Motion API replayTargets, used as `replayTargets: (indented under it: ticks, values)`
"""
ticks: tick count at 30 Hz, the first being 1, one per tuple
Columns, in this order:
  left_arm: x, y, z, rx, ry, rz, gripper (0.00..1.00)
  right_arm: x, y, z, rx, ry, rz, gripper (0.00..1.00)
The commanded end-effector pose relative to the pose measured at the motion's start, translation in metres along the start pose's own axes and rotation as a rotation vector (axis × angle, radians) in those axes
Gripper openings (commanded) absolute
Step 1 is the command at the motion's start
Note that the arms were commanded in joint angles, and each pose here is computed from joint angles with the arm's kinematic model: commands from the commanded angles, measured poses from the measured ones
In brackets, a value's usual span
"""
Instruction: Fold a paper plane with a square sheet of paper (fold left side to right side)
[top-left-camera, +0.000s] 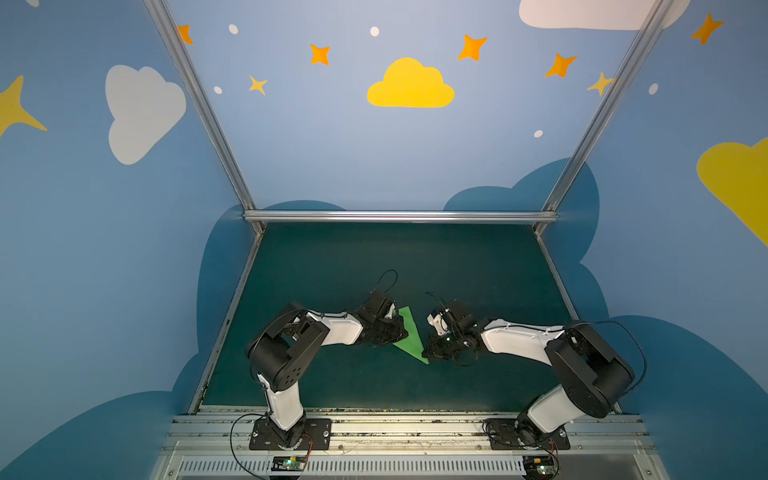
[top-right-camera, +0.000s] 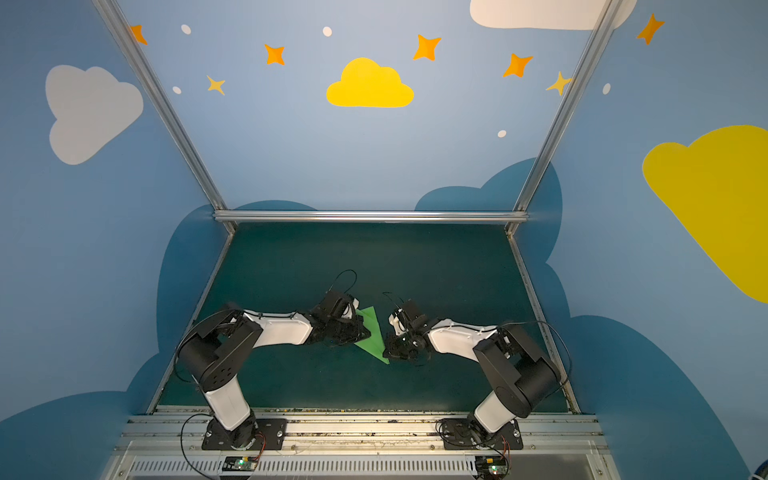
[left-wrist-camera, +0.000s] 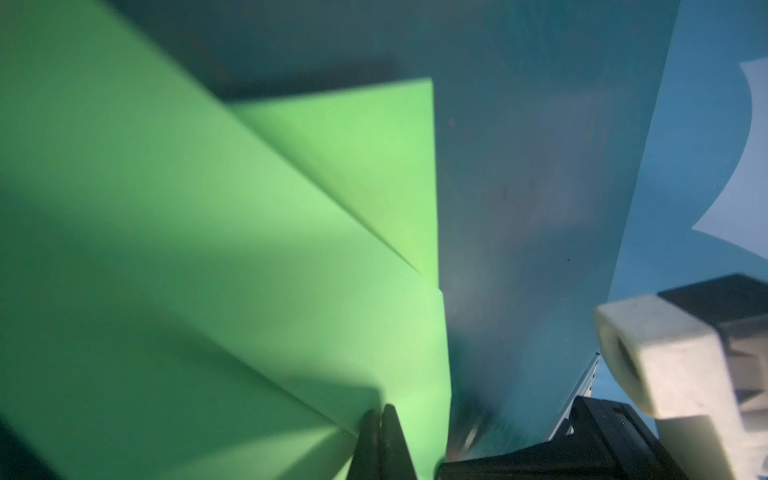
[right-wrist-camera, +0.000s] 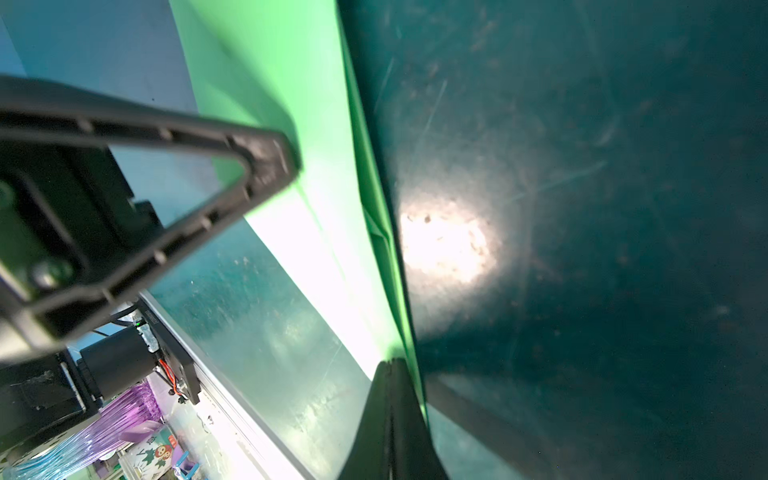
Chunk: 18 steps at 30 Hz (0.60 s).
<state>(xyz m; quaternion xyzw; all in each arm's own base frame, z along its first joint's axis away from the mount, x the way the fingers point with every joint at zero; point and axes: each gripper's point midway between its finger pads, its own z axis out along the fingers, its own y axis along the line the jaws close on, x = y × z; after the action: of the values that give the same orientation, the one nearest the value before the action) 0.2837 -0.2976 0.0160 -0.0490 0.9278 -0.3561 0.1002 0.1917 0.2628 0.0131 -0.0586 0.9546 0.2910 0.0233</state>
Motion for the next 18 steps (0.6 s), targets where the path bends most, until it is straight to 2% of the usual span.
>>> replayTargets:
  ticks: [1, 18]
  values:
    - [0.007, 0.066, 0.001, -0.211, 0.021, -0.060, 0.04, 0.044, -0.063, 0.011, 0.229, 0.124, 0.070, 0.00]
    - [-0.034, 0.110, -0.011, -0.280, -0.034, -0.154, 0.04, 0.045, -0.064, 0.010, 0.232, 0.124, 0.068, 0.00]
